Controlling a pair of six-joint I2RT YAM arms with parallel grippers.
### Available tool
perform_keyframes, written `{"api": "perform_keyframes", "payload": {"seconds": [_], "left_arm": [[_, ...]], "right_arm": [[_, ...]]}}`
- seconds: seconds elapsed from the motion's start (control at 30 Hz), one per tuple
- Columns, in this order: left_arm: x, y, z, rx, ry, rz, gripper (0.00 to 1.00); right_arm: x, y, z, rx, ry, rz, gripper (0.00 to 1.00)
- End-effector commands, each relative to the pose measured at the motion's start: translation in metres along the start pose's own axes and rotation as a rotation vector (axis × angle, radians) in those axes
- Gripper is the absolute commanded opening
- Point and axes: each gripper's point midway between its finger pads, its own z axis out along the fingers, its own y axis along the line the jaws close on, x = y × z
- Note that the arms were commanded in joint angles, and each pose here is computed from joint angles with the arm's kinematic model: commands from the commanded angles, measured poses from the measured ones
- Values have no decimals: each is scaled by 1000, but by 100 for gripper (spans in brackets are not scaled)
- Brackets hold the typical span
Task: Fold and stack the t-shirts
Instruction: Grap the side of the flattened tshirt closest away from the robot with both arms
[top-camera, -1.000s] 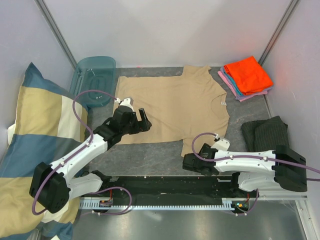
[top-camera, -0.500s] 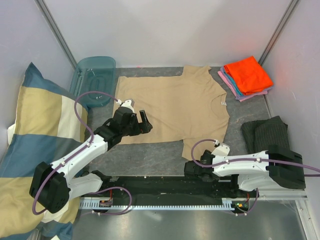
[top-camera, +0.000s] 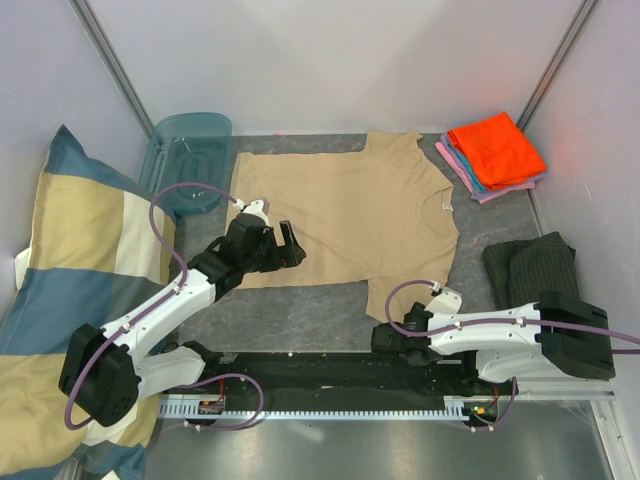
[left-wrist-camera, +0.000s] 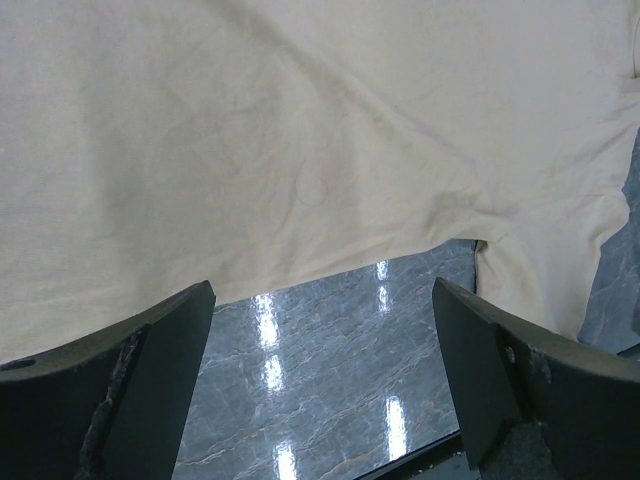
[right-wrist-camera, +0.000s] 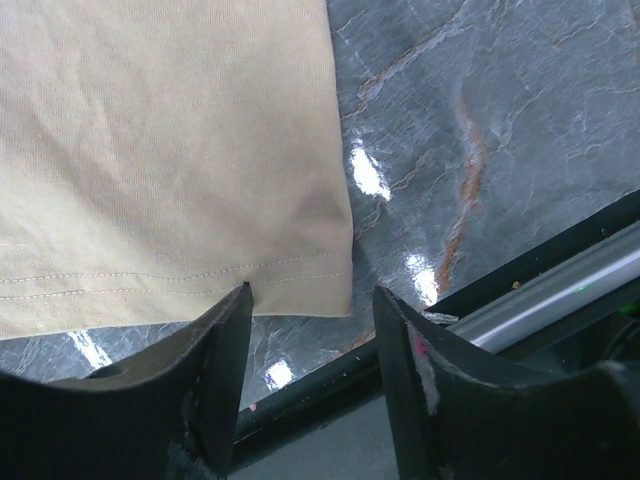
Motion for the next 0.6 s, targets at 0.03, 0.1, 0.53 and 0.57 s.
{"api": "perform_keyframes", "payload": {"seconds": [0.03, 0.1, 0.53, 0.57], "left_arm": [[-9, -8, -4, 28, -36, 16, 98], [-11, -9, -4, 30, -38, 16, 98], [-6, -6, 0, 19, -21, 11, 98], [-7, -7, 0, 20, -20, 12, 98]], "right_arm": [[-7, 16, -12, -22, -15, 214, 62], [-12, 26, -24, -53, -19, 214, 64], [-28, 18, -38, -63, -67, 266, 67], [-29, 18, -38, -74, -65, 278, 67]]}}
